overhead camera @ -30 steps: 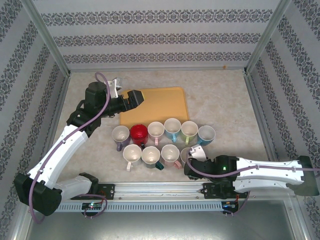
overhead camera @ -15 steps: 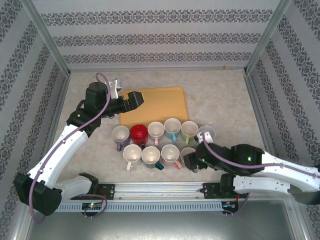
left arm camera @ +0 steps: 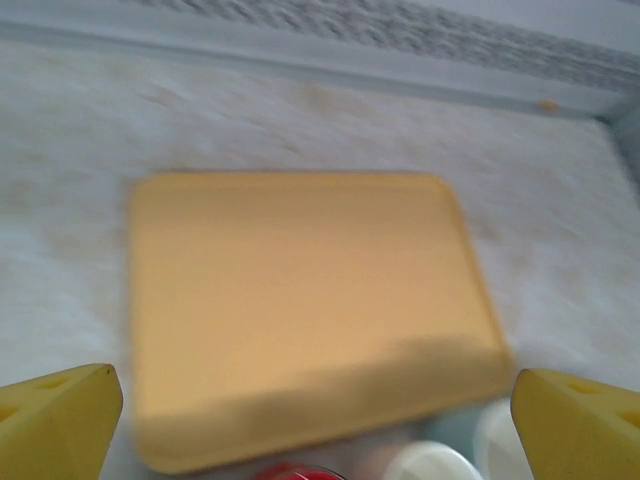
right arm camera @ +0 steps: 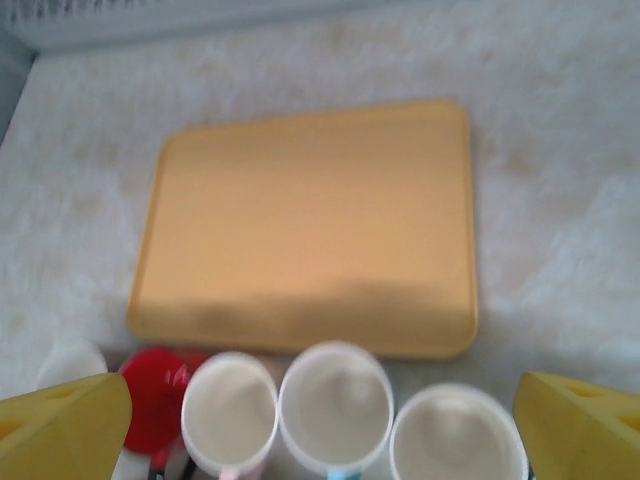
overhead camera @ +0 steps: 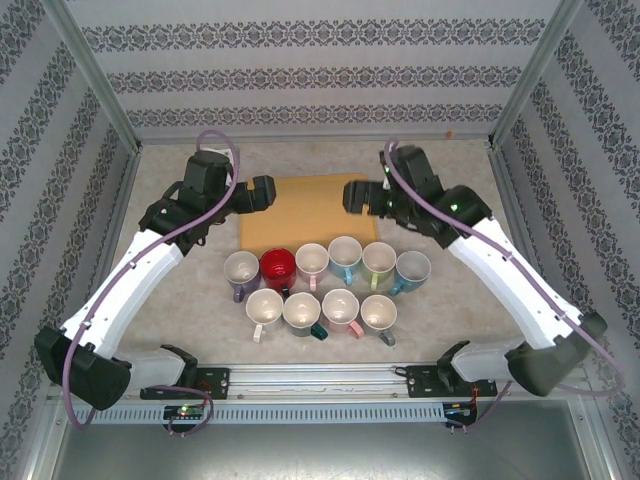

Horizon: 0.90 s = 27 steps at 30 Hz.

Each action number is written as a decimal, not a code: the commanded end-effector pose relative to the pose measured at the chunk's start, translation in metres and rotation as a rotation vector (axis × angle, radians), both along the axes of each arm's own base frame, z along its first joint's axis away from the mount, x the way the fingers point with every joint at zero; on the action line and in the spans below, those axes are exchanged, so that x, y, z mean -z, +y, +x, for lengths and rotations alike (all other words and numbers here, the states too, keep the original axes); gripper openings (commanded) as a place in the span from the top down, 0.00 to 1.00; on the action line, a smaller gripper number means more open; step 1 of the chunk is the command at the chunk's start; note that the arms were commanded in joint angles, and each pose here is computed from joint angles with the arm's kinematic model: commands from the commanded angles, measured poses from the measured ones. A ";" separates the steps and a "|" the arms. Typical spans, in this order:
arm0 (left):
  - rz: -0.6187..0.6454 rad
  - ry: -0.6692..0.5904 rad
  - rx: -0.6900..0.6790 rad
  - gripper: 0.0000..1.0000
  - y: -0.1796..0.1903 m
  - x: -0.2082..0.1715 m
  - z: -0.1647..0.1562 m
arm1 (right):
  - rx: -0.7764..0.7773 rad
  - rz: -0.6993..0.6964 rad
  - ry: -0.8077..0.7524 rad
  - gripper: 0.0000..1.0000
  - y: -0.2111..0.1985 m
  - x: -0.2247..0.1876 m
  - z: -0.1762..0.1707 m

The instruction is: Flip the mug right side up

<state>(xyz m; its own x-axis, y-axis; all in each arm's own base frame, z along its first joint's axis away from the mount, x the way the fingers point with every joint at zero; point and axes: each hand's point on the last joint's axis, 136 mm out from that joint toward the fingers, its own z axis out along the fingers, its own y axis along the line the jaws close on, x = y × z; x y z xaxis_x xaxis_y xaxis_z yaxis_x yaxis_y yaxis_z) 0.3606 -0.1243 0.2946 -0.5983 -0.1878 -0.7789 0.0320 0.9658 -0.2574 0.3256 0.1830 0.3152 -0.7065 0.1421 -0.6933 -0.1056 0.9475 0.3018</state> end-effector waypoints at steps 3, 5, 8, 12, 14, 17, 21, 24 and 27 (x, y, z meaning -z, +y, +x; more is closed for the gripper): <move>0.220 -0.077 -0.168 0.00 0.051 0.001 0.044 | 0.076 -0.011 -0.244 0.02 -0.017 -0.052 0.067; 0.256 -0.117 -0.088 0.00 0.052 0.014 0.063 | 0.099 -0.006 -0.308 0.02 -0.027 -0.057 0.085; 0.261 -0.196 -0.168 0.00 0.087 0.031 0.076 | 0.136 0.039 -0.400 0.02 -0.050 -0.060 0.109; 0.262 -0.273 -0.304 0.00 0.149 0.055 0.065 | 0.114 -0.050 -0.438 0.02 -0.077 -0.032 0.129; 0.303 -0.224 -0.363 0.00 0.177 0.079 0.052 | 0.114 -0.154 -0.406 0.02 -0.097 -0.006 0.131; 0.369 -0.167 -0.482 0.00 0.204 0.118 0.022 | 0.135 -0.276 -0.344 0.02 -0.134 0.045 0.126; 0.324 -0.173 -0.386 0.00 0.187 0.156 0.011 | 0.221 -0.301 -0.243 0.02 -0.187 0.117 0.095; 0.295 -0.167 -0.489 0.00 0.200 0.175 -0.003 | 0.239 -0.345 -0.163 0.02 -0.206 0.159 0.066; 0.307 -0.148 -0.473 0.00 0.200 0.187 -0.011 | 0.273 -0.319 -0.148 0.02 -0.213 0.191 0.042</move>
<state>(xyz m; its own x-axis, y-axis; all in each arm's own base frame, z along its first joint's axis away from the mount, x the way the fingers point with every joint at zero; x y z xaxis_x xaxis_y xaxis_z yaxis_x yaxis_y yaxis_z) 0.3407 0.0683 0.0867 -0.4990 -0.1458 -0.8542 -0.3712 0.9267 0.0587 0.3681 -0.0295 0.1116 -0.6547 0.0869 -0.7509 0.1524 0.9881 -0.0185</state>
